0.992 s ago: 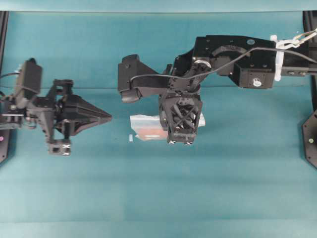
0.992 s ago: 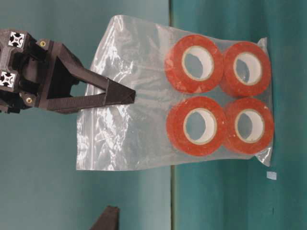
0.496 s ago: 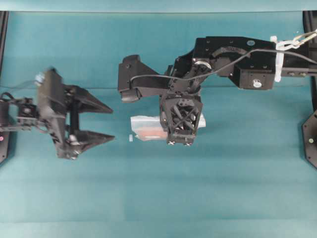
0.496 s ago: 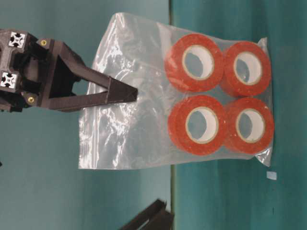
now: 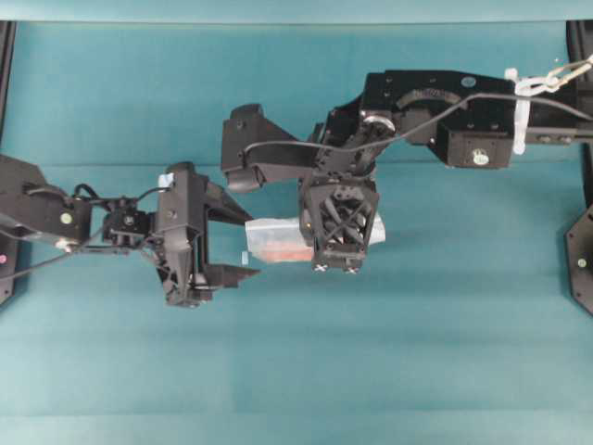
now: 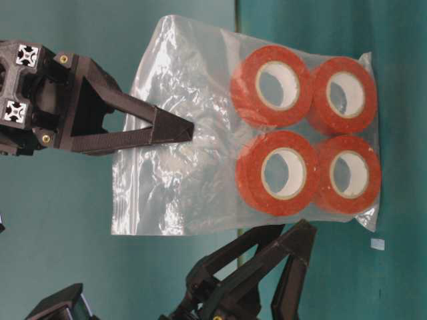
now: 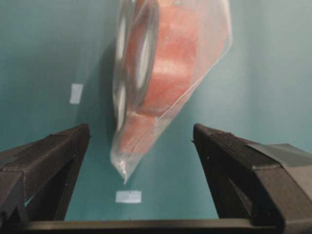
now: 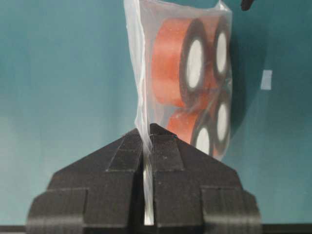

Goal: Hand over the clear zip bag and make it stand upright.
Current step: 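Move the open left gripper toward the bag's left edge, then close the left gripper on the bag's left edge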

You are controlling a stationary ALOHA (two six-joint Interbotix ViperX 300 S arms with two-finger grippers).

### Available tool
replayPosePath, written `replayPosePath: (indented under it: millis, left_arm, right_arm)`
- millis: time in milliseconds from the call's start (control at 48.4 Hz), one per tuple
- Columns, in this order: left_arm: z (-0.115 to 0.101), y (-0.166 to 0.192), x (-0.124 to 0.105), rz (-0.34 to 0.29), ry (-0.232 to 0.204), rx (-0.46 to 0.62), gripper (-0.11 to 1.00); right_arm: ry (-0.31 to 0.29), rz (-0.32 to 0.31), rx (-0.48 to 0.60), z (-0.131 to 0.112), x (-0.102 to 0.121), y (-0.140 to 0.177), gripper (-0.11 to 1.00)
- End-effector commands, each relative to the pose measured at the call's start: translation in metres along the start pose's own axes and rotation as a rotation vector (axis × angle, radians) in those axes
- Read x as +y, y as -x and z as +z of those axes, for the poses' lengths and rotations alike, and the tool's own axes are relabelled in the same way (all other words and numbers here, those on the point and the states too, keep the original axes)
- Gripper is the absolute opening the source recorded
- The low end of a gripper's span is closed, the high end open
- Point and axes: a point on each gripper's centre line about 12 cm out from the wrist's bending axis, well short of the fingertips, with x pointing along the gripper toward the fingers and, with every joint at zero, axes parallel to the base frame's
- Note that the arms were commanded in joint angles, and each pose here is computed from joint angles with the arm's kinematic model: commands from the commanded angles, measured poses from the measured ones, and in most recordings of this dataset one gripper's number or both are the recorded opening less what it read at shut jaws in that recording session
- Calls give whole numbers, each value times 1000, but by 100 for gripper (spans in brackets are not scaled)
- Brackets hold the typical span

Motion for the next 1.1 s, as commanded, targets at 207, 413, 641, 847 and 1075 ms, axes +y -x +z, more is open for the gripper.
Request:
replayPosePath:
  millis: [207,413,641,847,1075]
  left_arm:
    - [6,-9,1,-5,0,-93,96]
    - [-10,-24,1,-5,-2,-66,96]
    - [-9,-39,5,3,3,-112,96]
    - [-8,-46,7,6,7,-137,96]
    - [-8,-49,14,21,19,-163,96]
  right_arm:
    - [-14,-2,-27,2,0,8,1]
    - [-25,-9,-43,4,-7,10,1]
    - [-26,-10,-37,3,-7,9,1]
    - [-28,-8,-35,3,-8,9,1]
    - [-29,-9,-37,3,-8,10,1]
